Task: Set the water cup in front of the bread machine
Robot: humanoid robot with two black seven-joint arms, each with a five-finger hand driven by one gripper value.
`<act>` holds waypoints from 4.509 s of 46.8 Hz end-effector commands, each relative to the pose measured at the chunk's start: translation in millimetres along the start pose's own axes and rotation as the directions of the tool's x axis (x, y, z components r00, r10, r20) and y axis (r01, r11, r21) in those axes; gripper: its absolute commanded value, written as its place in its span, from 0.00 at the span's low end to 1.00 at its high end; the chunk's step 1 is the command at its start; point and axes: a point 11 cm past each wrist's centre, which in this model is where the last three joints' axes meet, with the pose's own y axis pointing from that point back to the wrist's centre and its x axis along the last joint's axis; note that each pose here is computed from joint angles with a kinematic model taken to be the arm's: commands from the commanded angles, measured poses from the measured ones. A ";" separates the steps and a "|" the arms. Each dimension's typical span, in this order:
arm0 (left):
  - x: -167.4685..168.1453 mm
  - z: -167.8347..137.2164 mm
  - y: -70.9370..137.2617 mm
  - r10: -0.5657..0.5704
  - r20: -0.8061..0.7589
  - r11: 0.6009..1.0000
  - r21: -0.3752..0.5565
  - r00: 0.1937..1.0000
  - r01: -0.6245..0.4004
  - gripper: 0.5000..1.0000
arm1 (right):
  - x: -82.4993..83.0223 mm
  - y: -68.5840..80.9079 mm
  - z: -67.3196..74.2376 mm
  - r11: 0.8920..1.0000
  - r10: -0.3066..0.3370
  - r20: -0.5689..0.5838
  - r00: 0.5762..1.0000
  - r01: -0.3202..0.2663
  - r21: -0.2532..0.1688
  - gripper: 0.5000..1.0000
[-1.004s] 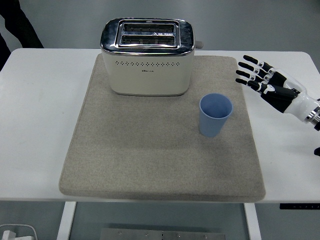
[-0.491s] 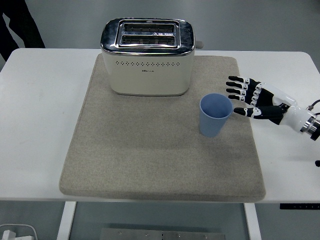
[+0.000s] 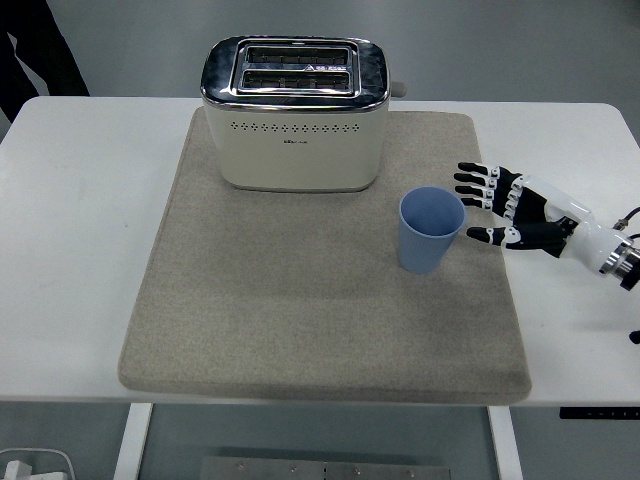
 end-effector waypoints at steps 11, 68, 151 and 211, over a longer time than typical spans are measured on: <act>-1.5 0.0 -0.1 -0.004 0.000 1.000 0.000 1.000 0.004 1.00 | -7.4 2.9 10.6 1.000 0.003 0.013 1.000 -0.003 -0.006 0.86; -2.2 0.0 -0.1 -0.007 0.001 1.000 0.000 1.000 0.007 1.00 | -45.1 -29.5 29.4 1.000 -0.015 0.080 0.997 0.013 0.025 0.86; -3.7 -1.1 -0.3 -0.012 0.002 1.000 0.002 1.000 0.012 1.00 | -119.7 -114.5 -14.3 0.977 -0.107 0.030 0.994 0.100 0.187 0.44; -3.7 -2.0 -0.4 -0.012 0.001 1.000 0.004 1.000 0.012 1.00 | -148.9 -168.7 -10.3 0.987 -0.110 -0.017 0.994 0.111 0.119 0.48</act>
